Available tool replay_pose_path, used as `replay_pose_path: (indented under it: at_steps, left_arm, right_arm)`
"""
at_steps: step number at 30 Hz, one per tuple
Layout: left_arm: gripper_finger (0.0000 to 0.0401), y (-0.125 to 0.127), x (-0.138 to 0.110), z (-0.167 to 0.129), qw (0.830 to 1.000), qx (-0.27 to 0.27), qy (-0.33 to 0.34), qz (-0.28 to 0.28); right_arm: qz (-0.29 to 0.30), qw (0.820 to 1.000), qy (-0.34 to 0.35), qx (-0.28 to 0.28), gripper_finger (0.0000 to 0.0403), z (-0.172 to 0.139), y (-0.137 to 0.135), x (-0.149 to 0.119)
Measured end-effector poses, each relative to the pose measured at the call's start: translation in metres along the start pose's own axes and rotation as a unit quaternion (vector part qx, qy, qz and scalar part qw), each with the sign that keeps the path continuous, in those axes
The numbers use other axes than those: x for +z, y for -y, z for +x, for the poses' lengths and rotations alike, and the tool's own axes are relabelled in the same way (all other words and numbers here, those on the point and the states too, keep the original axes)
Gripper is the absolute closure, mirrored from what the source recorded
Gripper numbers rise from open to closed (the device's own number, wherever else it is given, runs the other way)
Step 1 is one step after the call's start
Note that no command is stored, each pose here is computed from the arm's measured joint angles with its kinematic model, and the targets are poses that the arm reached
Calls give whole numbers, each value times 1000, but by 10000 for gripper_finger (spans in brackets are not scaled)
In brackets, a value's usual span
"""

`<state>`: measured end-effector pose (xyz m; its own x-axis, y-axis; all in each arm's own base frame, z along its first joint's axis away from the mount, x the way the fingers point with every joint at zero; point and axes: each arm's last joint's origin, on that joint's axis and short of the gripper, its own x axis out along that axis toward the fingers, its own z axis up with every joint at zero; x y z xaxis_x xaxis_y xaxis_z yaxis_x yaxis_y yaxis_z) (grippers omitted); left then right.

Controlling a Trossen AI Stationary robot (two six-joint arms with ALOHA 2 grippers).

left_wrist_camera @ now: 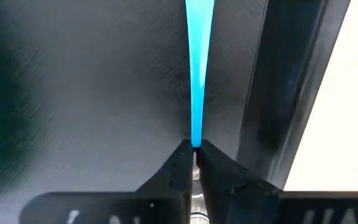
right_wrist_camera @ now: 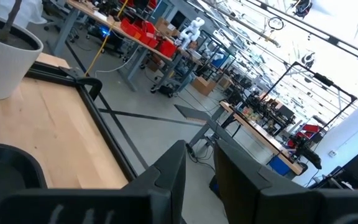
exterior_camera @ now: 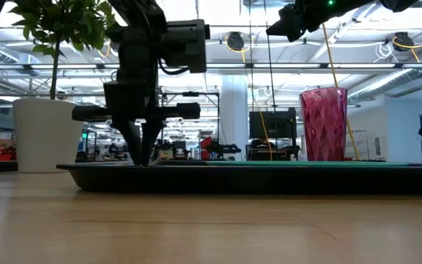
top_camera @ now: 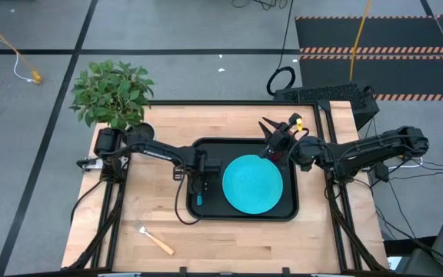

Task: Pick and place plate/cup/fork/spoon on tray
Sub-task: Put the blue spoon on the black serving tray to the left of the blue plate

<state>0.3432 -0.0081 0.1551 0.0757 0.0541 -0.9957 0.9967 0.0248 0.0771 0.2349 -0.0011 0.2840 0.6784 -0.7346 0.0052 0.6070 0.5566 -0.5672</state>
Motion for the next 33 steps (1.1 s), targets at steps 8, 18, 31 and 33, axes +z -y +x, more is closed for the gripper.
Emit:
replay_pose_path:
  at_steps: [8, 18, 31, 33]
  left_arm:
    - [374, -2, 0, 2, 1000, 6, -2, 18]
    - [371, -3, 0, 2, 1000, 11, -2, 9]
    - [352, -3, -5, 2, 1000, 8, -8, 5]
    - [332, -3, -6, 2, 1000, 9, -8, 4]
  right_arm:
    - [0, 1000, 0, 0, 325, 0, 0, 0]
    - [-1, 1000, 0, 0, 326, 0, 0, 0]
    - [-1, 1000, 0, 2, 325, 0, 0, 0]
    - [-1, 1000, 0, 2, 326, 0, 0, 0]
